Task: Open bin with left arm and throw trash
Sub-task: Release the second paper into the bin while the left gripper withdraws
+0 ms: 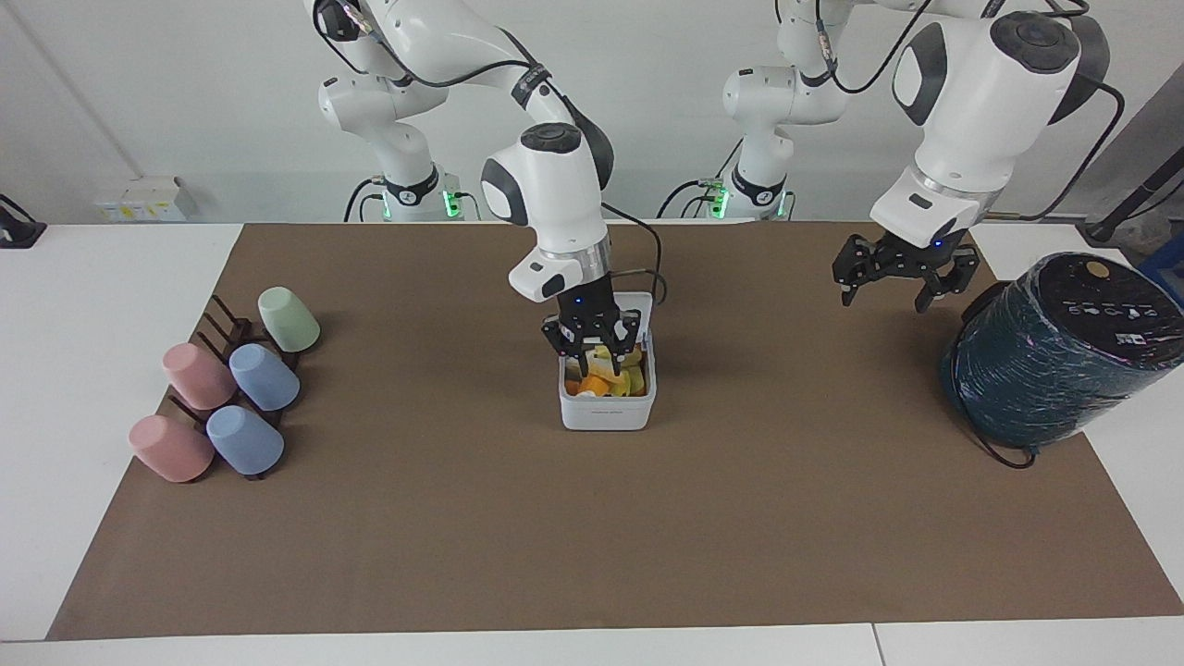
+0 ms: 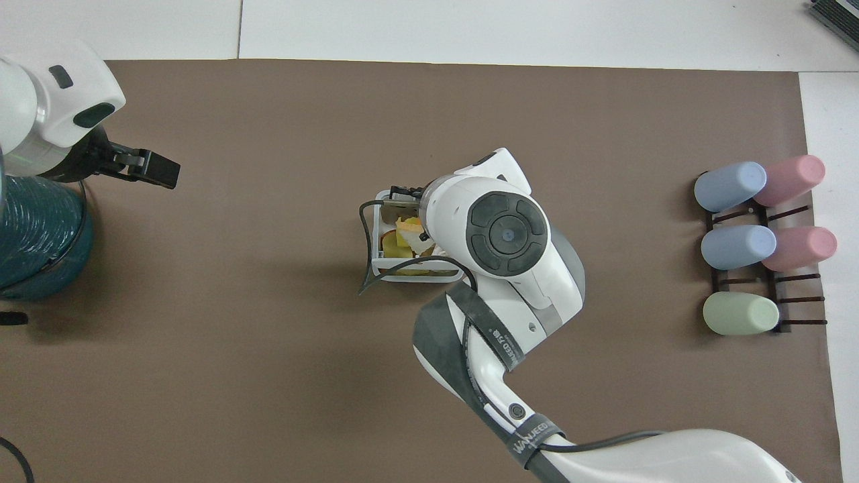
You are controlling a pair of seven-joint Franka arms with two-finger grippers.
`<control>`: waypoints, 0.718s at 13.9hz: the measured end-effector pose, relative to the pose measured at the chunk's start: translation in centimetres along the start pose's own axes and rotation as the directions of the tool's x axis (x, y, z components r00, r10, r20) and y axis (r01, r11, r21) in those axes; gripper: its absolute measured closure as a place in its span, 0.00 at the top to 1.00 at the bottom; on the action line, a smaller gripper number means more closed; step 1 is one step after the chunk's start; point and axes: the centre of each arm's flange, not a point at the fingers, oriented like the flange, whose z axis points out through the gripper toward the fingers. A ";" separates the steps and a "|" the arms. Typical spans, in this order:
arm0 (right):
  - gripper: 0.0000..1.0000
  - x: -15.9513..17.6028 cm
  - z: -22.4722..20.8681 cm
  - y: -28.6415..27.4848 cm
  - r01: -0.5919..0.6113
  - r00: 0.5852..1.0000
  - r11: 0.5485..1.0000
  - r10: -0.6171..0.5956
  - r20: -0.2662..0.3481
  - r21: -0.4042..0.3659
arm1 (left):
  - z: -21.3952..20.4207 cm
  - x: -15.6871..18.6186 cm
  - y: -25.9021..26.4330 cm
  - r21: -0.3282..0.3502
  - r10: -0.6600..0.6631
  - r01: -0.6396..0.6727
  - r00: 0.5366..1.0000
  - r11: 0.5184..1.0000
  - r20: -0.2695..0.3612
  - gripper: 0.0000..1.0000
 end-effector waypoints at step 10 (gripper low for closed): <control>1.00 6.0 -4.2 8.6 -0.036 0.999 0.995 0.034 -0.018 -0.089 | 0.1 -0.5 0.3 -0.016 -0.052 0.052 0.999 0.999 -0.014 1.00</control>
